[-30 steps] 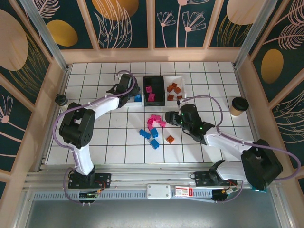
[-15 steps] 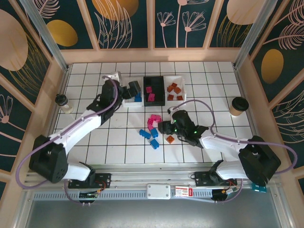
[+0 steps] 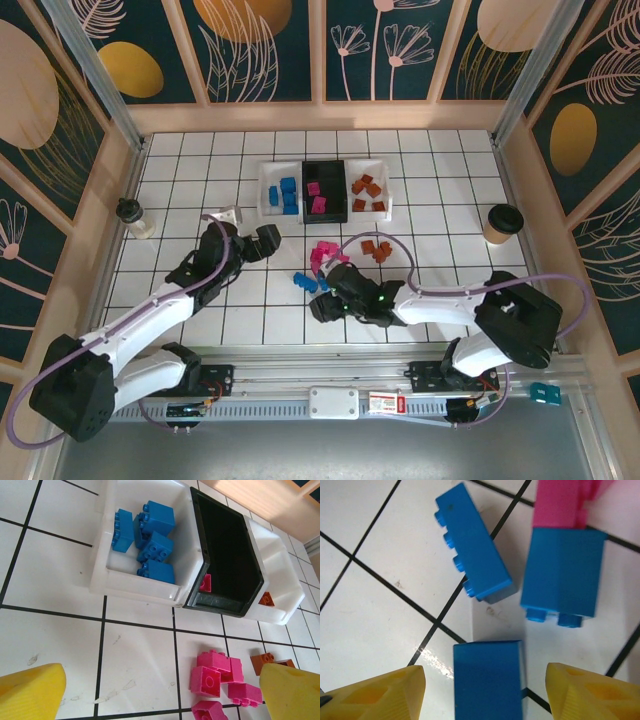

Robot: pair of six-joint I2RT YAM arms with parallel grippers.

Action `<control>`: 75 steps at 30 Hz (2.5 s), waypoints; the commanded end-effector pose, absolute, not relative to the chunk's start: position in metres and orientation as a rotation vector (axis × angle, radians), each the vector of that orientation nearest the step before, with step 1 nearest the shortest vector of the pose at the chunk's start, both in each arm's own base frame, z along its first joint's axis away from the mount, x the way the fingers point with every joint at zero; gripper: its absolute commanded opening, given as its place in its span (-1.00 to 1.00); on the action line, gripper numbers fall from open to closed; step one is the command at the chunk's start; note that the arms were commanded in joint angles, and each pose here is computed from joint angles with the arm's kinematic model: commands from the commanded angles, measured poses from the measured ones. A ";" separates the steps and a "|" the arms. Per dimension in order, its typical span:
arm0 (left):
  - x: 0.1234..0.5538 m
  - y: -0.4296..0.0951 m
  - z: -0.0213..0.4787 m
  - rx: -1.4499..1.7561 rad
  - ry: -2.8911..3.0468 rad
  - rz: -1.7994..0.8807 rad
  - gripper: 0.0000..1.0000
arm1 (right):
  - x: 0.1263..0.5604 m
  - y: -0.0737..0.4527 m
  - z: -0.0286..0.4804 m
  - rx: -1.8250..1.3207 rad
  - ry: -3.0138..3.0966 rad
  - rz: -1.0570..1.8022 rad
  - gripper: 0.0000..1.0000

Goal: Sort the legos into containers by color
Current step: Pick up the lego from the bottom-center of the table, then place the lego in the container, then pick up the lego from the bottom-center of the table.

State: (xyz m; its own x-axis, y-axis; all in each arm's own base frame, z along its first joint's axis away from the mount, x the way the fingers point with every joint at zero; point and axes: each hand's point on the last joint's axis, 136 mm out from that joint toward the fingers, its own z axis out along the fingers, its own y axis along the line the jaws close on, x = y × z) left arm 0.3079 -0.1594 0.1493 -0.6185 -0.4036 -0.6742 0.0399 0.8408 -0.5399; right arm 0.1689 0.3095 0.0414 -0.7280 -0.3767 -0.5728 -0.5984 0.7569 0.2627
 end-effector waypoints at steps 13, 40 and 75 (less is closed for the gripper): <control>0.298 -0.134 0.138 -0.325 2.163 -0.527 0.97 | 0.164 0.331 0.065 -0.856 2.395 0.680 -0.72; 0.265 -0.120 0.096 -0.344 2.249 -0.508 0.98 | 0.455 0.452 0.146 -0.418 2.163 0.690 -0.48; 0.277 -0.160 0.065 -0.225 2.367 -0.624 0.98 | 0.215 0.232 0.046 -0.333 2.552 0.406 0.29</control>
State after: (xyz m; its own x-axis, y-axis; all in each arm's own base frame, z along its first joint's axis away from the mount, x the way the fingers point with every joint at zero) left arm 0.2681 -0.1473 0.0520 -0.7760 -0.3157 -0.5460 -0.0396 0.8884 -0.4573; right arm 0.2190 0.2431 0.0510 -0.8167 -0.1786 -0.5487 -0.3594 0.9013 0.2417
